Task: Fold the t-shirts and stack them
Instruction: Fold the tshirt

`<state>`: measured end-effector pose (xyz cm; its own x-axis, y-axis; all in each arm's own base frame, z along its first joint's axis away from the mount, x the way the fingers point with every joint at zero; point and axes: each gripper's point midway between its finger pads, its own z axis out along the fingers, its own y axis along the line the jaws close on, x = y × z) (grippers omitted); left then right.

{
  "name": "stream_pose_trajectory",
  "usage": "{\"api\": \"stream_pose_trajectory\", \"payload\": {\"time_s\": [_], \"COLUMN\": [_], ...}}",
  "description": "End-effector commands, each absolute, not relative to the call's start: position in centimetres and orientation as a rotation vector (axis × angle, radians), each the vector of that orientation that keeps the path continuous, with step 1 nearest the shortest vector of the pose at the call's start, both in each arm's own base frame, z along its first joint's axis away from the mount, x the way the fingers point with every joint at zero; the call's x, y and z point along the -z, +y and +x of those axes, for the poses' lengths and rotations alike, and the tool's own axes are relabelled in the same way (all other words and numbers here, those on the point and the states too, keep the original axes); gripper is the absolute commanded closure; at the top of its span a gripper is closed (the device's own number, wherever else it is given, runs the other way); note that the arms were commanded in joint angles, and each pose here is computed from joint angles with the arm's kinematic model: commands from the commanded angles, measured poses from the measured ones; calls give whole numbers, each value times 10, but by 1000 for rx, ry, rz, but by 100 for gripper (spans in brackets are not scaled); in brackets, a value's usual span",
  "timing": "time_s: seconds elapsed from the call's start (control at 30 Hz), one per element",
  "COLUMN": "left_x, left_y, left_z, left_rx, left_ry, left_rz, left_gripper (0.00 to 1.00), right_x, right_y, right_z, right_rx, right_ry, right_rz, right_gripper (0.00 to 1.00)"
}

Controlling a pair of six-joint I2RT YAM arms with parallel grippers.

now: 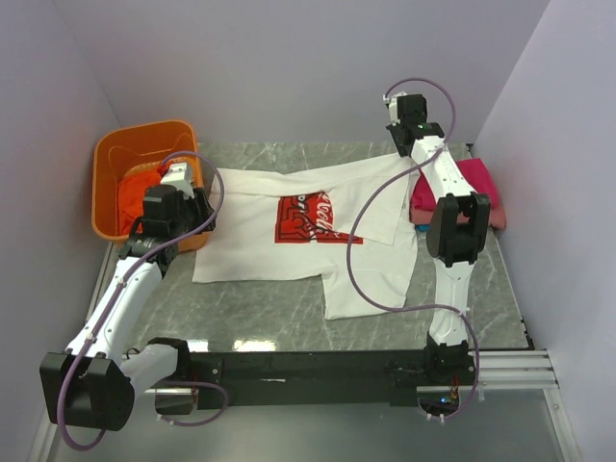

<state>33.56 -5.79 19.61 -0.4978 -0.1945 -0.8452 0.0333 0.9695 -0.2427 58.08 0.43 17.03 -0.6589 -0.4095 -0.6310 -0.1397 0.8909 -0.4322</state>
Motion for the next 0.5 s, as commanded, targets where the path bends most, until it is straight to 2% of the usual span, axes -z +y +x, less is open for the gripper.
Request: {"api": "stream_pose_trajectory", "payload": {"time_s": [0.0, 0.17, 0.37, 0.47], "left_x": [-210, -206, -213, -200], "left_y": [-59, -62, -96, -120], "left_z": [341, 344, 354, 358], "left_rx": [283, 295, 460, 451], "left_ry": [2016, 2030, 2029, 2089], "left_rz": [-92, -78, 14, 59], "left_gripper": [47, 47, 49, 50], "right_x": [-210, -210, -206, -206], "right_y": [-4, -6, -5, -4], "right_z": [605, 610, 612, 612], "right_rx": [544, 604, 612, 598], "right_ry": [2139, 2124, 2122, 2123], "right_rz": [-302, -293, -298, -292], "right_gripper": [100, 100, 100, 100]}}
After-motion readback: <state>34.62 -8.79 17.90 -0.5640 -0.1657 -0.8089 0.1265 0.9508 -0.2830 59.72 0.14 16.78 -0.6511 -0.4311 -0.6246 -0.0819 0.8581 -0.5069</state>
